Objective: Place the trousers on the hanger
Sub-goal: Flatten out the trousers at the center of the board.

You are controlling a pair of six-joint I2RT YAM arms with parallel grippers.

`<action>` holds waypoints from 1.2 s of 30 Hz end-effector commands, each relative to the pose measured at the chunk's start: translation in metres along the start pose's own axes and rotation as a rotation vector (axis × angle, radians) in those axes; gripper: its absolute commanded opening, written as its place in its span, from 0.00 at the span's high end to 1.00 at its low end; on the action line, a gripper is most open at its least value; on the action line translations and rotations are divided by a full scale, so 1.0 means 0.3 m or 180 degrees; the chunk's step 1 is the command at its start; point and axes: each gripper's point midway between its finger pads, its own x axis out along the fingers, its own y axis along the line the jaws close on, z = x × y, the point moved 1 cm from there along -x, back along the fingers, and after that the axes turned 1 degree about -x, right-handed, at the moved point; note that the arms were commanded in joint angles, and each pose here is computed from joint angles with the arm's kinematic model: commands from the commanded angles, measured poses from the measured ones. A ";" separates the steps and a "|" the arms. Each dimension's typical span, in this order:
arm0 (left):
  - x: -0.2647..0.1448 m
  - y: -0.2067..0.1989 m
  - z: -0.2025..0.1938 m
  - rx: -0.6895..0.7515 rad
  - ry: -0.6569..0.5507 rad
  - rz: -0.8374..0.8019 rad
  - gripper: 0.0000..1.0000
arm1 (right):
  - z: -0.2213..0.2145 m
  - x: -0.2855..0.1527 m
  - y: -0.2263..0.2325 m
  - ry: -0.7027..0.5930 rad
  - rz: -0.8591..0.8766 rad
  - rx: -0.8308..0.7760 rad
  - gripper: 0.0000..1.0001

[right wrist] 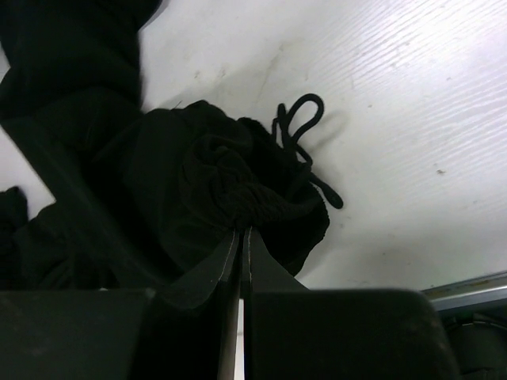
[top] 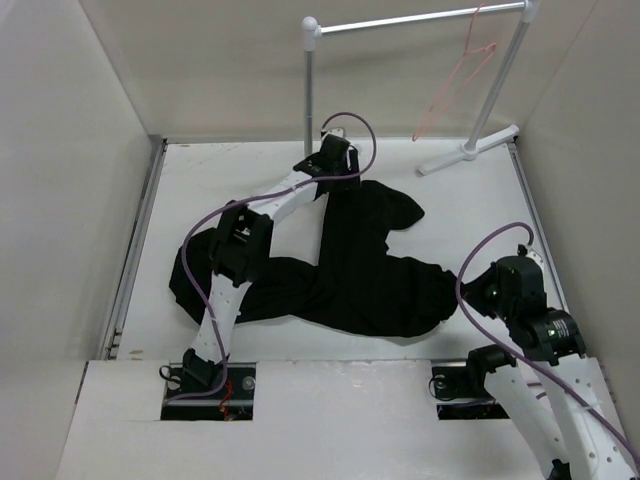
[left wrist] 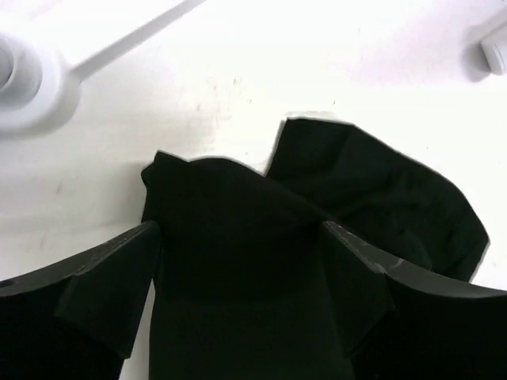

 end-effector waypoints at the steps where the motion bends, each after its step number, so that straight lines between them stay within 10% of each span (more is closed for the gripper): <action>1: 0.025 -0.020 0.058 0.0043 -0.0126 -0.0044 0.36 | -0.002 -0.017 0.036 -0.0023 0.0175 0.0083 0.98; 4: -0.028 0.004 0.044 -0.0077 -0.0123 0.0003 0.86 | -0.006 -0.019 0.040 -0.0030 0.0215 0.0121 0.98; 12: -0.740 0.070 0.314 -0.0629 -0.1486 -0.0227 0.91 | -0.003 -0.007 0.065 -0.0066 0.0363 0.0142 0.98; 16: -0.994 0.309 0.108 -0.0880 -0.1816 0.0281 0.85 | -0.016 -0.011 0.035 -0.0050 0.0267 0.0149 1.00; 22: -1.112 0.682 -0.279 -0.1184 -0.1423 0.1461 0.20 | 0.000 0.023 -0.001 -0.0046 0.0025 0.0255 1.00; 36: -1.034 0.987 0.113 -0.2145 -0.1790 0.1741 0.22 | 0.036 0.046 0.033 -0.0103 0.0114 0.0095 0.99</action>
